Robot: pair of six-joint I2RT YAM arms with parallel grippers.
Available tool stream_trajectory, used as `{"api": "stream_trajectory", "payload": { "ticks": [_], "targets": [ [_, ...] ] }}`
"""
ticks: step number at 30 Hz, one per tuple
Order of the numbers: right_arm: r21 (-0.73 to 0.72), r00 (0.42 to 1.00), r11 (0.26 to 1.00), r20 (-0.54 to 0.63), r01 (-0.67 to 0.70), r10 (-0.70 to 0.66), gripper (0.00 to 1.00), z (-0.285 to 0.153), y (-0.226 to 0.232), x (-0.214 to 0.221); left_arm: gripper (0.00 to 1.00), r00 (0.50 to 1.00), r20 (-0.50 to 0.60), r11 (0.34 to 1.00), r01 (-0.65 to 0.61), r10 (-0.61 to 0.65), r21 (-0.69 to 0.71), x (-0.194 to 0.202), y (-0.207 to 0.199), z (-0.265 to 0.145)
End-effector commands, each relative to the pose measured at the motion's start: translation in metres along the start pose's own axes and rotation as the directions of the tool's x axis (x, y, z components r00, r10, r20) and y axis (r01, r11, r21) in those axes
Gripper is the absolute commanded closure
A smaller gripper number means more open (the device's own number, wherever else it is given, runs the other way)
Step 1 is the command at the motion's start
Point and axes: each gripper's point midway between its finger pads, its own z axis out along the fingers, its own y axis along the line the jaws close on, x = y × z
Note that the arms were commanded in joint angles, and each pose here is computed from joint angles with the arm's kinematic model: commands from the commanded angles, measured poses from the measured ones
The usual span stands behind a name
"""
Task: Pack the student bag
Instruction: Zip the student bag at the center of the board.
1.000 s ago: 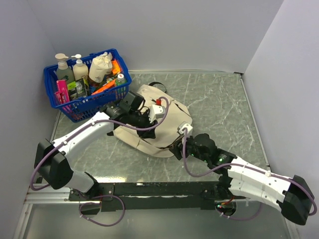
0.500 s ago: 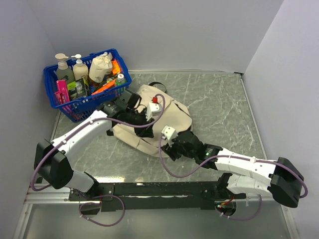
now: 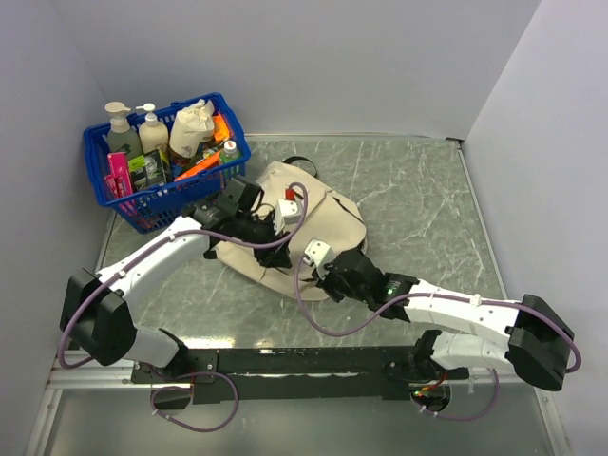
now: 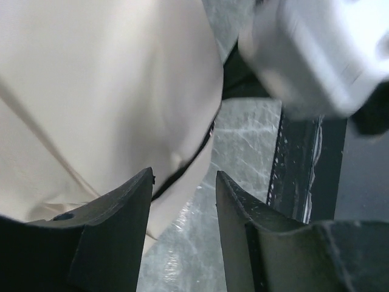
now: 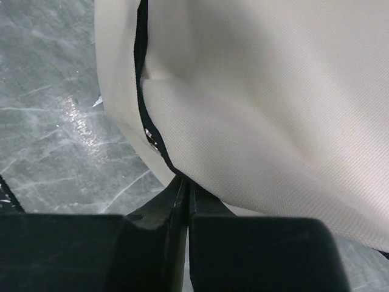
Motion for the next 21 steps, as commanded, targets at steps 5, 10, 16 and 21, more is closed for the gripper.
{"api": "stream_trajectory", "payload": {
  "ticks": [5, 10, 16, 21],
  "targets": [
    [-0.065, 0.978, 0.984, 0.115, -0.165, 0.172, 1.0, -0.031, 0.014, -0.044, 0.52, 0.997, -0.016, 0.991, -0.078, 0.08, 0.107, 0.031, -0.027, 0.022],
    [-0.119, 0.971, 0.968, 0.067, -0.222, 0.231, 1.0, -0.034, 0.031, -0.041, 0.55, 0.988, -0.026, 0.979, -0.147, 0.152, 0.14, 0.031, -0.036, 0.042],
    [-0.133, 0.965, 0.958, 0.039, -0.254, 0.261, 1.0, -0.038, 0.038, -0.039, 0.56, 0.975, -0.016, 0.971, -0.218, 0.22, 0.097, 0.023, -0.023, 0.05],
    [-0.142, 0.962, 0.953, 0.018, -0.267, 0.273, 1.0, -0.044, 0.041, -0.037, 0.57, 0.97, 0.002, 0.968, -0.245, 0.245, 0.05, 0.019, -0.012, 0.055]
  ]
}}
